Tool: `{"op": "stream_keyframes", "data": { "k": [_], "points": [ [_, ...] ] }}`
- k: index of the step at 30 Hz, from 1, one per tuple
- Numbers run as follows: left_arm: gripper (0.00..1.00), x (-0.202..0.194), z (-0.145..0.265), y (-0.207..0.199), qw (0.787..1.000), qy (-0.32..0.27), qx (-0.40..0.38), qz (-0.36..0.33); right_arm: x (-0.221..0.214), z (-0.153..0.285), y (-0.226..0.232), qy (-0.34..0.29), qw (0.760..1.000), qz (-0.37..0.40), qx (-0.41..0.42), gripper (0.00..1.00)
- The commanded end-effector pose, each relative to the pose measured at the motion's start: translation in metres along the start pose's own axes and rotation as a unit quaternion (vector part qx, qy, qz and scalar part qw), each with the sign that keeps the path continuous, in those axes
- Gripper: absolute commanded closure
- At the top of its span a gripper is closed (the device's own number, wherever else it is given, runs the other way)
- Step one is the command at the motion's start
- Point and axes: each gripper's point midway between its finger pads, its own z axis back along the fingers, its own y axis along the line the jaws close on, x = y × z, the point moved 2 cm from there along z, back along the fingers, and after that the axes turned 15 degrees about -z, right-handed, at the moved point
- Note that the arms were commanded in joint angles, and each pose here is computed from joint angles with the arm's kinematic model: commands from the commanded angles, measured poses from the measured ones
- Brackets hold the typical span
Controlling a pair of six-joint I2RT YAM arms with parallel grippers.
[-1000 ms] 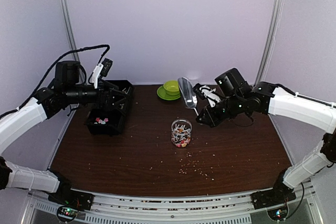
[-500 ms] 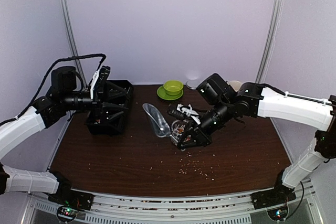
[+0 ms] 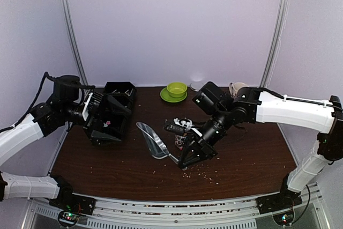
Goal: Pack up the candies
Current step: Pass from the right arm to the left
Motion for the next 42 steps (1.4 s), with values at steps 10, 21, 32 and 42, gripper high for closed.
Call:
{"op": "stream_keyframes", "data": {
  "k": [10,21,32,42],
  "points": [
    [0.15,0.018,-0.015,-0.019,0.997,-0.013,-0.056,-0.053,-0.009,-0.021,0.016,0.035,0.997,0.011,0.072,1.00],
    [0.37,0.025,-0.026,-0.028,0.995,-0.025,-0.089,-0.041,-0.010,-0.027,0.016,0.047,0.994,0.000,0.097,1.00],
    [0.63,0.016,-0.036,-0.035,0.992,-0.014,-0.125,-0.004,-0.011,-0.029,0.016,0.052,0.993,-0.003,0.106,1.00],
    [0.70,0.022,-0.036,-0.042,0.990,-0.032,-0.138,-0.009,-0.011,-0.030,0.011,0.053,0.991,-0.016,0.118,1.00]
  ]
}}
